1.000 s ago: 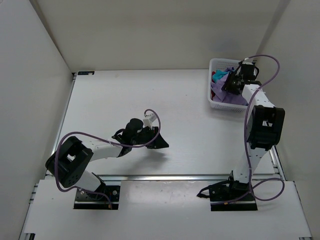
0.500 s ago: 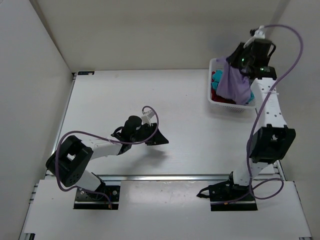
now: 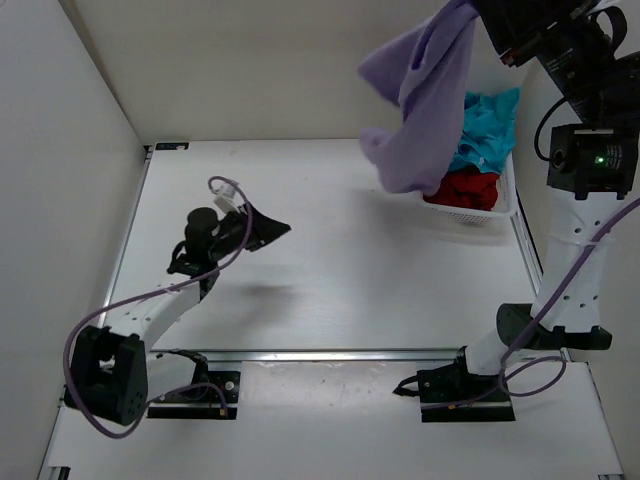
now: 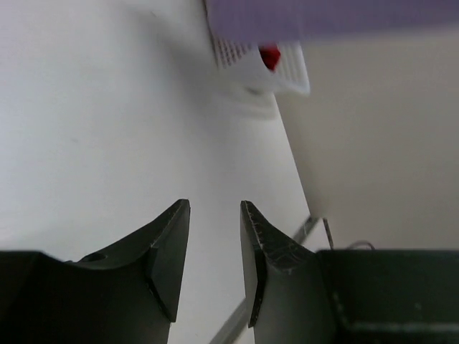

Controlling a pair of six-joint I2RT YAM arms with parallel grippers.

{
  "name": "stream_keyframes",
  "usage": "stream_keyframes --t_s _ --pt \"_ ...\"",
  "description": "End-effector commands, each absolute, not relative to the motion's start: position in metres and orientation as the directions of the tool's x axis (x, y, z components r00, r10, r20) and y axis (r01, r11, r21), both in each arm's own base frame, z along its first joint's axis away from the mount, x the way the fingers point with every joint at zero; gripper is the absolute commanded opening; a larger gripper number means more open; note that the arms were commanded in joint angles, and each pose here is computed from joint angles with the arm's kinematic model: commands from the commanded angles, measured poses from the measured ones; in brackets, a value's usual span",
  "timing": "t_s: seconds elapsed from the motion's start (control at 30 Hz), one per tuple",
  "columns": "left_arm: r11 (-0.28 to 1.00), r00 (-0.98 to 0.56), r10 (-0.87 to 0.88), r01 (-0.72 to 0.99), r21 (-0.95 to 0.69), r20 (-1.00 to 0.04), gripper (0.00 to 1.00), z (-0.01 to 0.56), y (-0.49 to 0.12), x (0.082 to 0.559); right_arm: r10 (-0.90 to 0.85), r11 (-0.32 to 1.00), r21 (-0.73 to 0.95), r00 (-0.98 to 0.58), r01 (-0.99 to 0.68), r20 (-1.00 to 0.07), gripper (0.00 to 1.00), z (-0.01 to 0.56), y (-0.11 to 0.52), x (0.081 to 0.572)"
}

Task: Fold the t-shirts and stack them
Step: Grab crumpled tshirt from bin with the right arm, then move the tshirt to the center of the board

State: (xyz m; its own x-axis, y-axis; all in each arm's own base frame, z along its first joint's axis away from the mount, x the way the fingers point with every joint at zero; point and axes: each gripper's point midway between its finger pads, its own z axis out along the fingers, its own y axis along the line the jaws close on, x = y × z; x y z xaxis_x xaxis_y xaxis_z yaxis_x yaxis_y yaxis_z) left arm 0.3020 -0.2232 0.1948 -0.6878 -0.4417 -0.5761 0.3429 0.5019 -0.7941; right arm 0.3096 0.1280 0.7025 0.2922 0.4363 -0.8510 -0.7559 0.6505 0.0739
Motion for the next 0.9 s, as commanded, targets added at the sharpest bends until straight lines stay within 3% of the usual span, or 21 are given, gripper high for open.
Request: stream_keyframes --t_s 0.0,0.17,0.23,0.33,0.53,0.57,0.6,0.7,0.73,0.83,0.87 --pt "0.545 -0.611 -0.483 0.351 -0.761 -0.627 0.45 0.228 -0.188 0.318 0.452 0.553 0.147 0.147 -0.82 -0.88 0.0 0.674 0.145 0.327" --pt "0.583 -0.56 -0.507 0.337 -0.739 -0.655 0.46 0.242 -0.174 0.333 0.371 0.569 0.339 -0.134 -0.749 -0.919 0.0 0.553 0.177 0.408" --pt "0.603 -0.565 -0.505 0.31 -0.735 -0.652 0.47 0.234 -0.175 0.335 0.332 0.629 0.422 -0.265 -0.653 -0.905 0.0 0.476 0.187 0.446" --pt "0.633 -0.6 -0.458 0.298 -0.715 -0.655 0.47 0.208 -0.19 0.326 0.301 0.658 0.481 -0.382 -0.579 -0.874 0.0 0.405 0.197 0.477" --pt "0.677 -0.594 -0.433 0.283 -0.68 -0.678 0.46 0.191 -0.196 0.316 0.111 0.649 0.472 -0.54 -0.596 -0.835 0.01 0.341 0.31 0.514" --pt "0.688 -0.587 -0.421 0.29 -0.666 -0.691 0.46 0.192 -0.195 0.313 0.058 0.647 0.484 -0.594 -0.59 -0.802 0.0 0.303 0.336 0.518" --pt "0.709 -0.576 -0.418 0.277 -0.649 -0.702 0.46 0.189 -0.19 0.314 0.095 0.591 0.486 -0.543 -0.644 -0.834 0.0 0.343 0.354 0.507" --pt "0.748 -0.577 -0.401 0.243 -0.618 -0.712 0.47 0.179 -0.185 0.311 0.136 0.469 0.551 -0.56 -0.69 -0.818 0.0 0.361 0.373 0.491" --pt "0.755 -0.593 -0.393 0.228 -0.614 -0.703 0.47 0.169 -0.185 0.309 0.14 0.482 0.517 -0.52 -0.707 -0.842 0.05 0.373 0.37 0.487" --pt "0.758 -0.633 -0.378 0.207 -0.618 -0.676 0.47 0.148 -0.194 0.31 0.082 0.638 0.352 -0.395 -0.685 -0.915 0.47 0.396 0.349 0.477" --pt "0.76 -0.639 -0.373 0.206 -0.616 -0.673 0.47 0.145 -0.198 0.314 0.041 0.71 0.286 -0.367 -0.644 -0.929 0.55 0.399 0.332 0.474"
